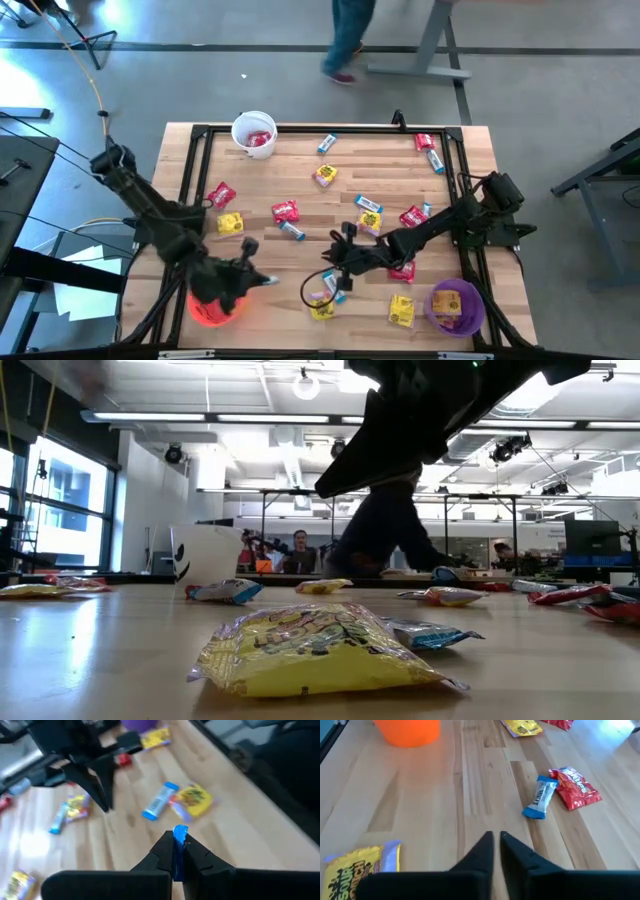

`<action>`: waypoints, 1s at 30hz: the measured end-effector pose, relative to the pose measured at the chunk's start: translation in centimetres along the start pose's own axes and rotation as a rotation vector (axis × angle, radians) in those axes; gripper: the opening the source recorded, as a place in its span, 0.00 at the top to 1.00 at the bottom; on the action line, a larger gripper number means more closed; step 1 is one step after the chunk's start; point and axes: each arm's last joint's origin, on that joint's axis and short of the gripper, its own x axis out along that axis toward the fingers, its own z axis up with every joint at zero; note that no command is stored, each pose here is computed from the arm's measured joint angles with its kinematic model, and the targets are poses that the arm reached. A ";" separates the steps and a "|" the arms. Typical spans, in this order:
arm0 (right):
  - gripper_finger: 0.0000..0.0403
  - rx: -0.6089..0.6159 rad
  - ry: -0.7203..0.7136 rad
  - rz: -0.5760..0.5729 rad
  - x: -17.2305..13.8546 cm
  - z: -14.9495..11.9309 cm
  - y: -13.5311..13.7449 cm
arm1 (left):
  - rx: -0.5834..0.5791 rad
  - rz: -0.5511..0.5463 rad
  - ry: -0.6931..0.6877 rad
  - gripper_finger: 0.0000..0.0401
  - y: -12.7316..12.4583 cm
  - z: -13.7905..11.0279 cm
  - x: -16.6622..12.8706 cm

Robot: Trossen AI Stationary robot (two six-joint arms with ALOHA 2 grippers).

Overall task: Sort candy
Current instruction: Put the white candy into the orange bucket

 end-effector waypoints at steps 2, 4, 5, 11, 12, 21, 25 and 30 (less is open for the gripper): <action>0.98 -0.008 0.000 0.000 0.0 0.0 0.0 | -0.024 -0.035 0.010 1.00 -0.8 0.7 -1.5; 0.96 -0.007 0.000 0.000 0.0 0.0 0.0 | -0.062 -0.058 0.012 1.00 -1.4 1.4 -2.9; 0.96 -0.007 0.000 0.000 0.0 0.0 0.0 | -0.082 -0.060 0.014 1.00 -1.6 1.6 -3.6; 0.99 -0.014 0.014 -0.004 0.0 -0.1 0.0 | -0.233 0.000 0.148 1.00 -2.5 0.1 -5.9; 0.99 -0.015 0.019 -0.004 0.0 -0.2 -0.1 | -0.264 0.012 0.186 1.00 -2.5 -0.3 -6.1; 1.00 -0.011 0.041 -0.010 0.0 -0.4 -0.1 | -0.428 0.004 0.417 1.00 -3.7 -3.3 -6.1; 1.00 -0.017 0.045 -0.011 0.0 -0.5 -0.1 | -0.473 -0.036 0.462 1.00 -4.5 -4.9 -4.9; 1.00 -0.019 0.047 -0.011 0.0 -0.5 -0.1 | -0.492 -0.038 0.459 0.99 -4.9 -6.3 -3.8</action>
